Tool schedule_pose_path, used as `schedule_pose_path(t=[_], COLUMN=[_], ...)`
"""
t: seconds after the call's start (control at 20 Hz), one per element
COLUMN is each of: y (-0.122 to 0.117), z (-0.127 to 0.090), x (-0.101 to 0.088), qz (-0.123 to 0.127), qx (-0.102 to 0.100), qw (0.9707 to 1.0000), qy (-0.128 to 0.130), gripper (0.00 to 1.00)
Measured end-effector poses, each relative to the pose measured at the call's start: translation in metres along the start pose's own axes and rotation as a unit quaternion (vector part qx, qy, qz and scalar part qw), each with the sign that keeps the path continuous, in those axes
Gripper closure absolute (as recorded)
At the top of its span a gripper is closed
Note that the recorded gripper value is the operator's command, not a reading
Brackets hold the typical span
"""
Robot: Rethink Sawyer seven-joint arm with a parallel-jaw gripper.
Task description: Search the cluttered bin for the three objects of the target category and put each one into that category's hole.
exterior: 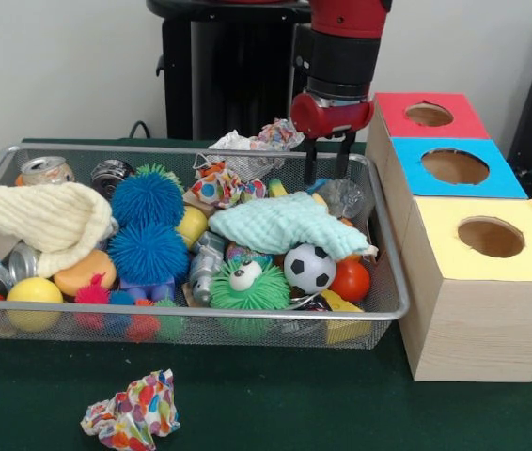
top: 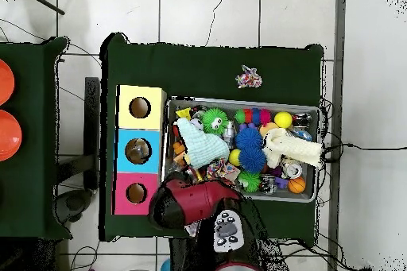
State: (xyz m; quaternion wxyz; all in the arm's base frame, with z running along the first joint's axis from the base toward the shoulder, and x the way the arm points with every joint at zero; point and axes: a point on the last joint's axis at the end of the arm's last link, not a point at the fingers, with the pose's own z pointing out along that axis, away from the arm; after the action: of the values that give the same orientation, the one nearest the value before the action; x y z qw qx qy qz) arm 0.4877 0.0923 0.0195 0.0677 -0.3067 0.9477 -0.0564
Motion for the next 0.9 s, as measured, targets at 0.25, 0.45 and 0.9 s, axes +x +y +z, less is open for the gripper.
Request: schedule_pose_path(t=[0.25,0.45,0.9], y=[0.009,0.012,0.012], z=[-0.001,-0.002,0.0], x=[-0.007,-0.01,-0.007], qz=[0.0,0.003,0.003], qx=[-0.002,-0.003,0.0], qw=[1.0,1.0,1.0], qy=[-0.002,-0.002,-0.001], gripper=[0.0,0.0,0.0])
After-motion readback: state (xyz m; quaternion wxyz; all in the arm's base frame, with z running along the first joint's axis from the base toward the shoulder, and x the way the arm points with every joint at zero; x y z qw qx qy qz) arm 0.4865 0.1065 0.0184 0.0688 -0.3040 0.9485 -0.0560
